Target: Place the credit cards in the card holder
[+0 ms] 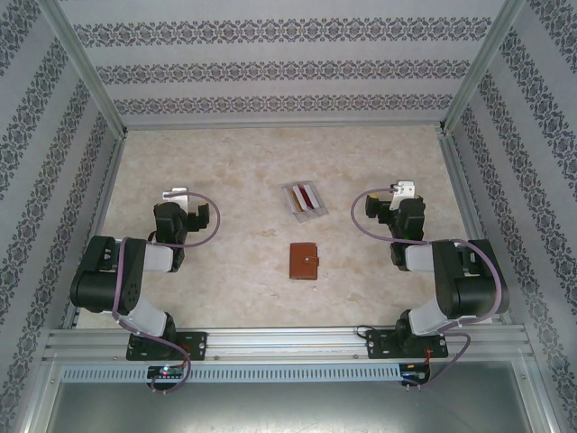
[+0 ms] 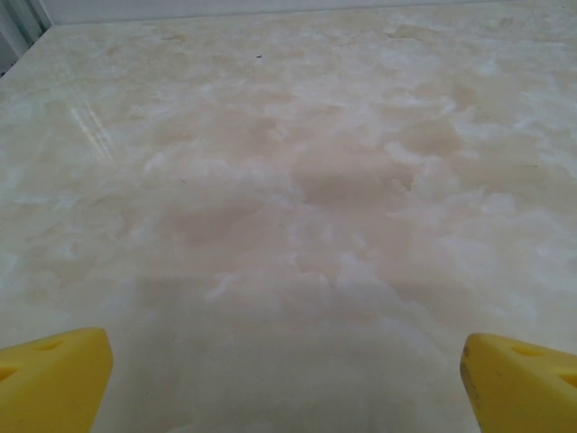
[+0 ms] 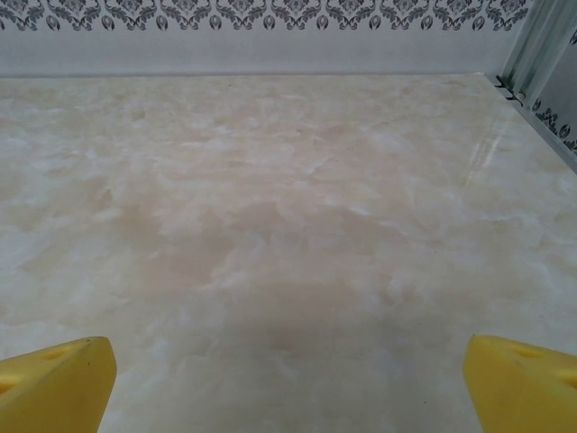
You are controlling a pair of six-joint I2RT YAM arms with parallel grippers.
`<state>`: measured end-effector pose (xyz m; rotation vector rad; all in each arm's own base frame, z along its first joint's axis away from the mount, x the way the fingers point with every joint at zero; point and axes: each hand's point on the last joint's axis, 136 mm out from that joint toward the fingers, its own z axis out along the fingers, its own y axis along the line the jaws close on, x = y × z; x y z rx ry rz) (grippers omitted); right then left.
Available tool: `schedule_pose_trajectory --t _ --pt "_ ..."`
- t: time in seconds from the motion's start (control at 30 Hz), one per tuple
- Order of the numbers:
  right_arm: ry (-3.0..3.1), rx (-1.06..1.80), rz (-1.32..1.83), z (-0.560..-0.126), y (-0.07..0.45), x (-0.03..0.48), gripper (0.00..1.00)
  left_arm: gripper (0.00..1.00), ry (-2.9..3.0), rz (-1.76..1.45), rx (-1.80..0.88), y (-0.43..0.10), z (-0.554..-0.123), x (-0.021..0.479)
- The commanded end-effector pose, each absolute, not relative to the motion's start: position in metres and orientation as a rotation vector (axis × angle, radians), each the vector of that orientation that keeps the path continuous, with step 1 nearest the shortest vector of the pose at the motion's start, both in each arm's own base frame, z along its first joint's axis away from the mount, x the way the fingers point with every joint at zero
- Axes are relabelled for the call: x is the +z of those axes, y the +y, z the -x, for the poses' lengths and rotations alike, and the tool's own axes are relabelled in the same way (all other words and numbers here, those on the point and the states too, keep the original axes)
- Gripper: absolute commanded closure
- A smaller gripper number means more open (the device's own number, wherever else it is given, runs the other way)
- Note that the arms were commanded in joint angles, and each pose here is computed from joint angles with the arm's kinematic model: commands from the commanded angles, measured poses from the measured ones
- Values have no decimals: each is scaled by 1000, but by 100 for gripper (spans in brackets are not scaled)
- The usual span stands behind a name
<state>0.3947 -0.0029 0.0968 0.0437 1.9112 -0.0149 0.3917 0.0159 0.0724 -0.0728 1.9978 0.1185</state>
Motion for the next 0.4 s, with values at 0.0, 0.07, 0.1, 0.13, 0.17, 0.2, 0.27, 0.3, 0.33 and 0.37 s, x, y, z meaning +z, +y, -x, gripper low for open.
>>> schedule_pose_trajectory --t 0.0,0.07,0.1,0.13,0.17,0.2,0.27,0.3,0.33,0.37 --pt "1889 -5 -23 -398 2 106 2 0 1958 104 118 20 -396 84" --pt "1889 -6 -21 -398 3 106 2 0 1958 103 118 20 -397 84" --pt "1891 -4 -22 -398 3 105 2 0 1962 102 118 19 -396 83" --pt "1891 1 -23 -398 3 106 2 0 1957 102 117 19 -397 84" --pt "1893 7 -22 -398 3 105 2 0 1959 103 118 20 -396 84" --pt "1893 5 -21 -398 3 105 2 0 1958 102 117 19 -397 84" --pt "1891 5 -20 -398 3 106 2 0 1959 103 118 20 -396 84" --pt "1889 3 -21 -398 3 106 2 0 1960 104 118 20 -396 83" --pt "1888 2 -21 -398 3 106 2 0 1960 102 117 19 -396 83" --pt "1888 2 -21 -397 3 106 2 0 1960 103 118 20 -396 84"
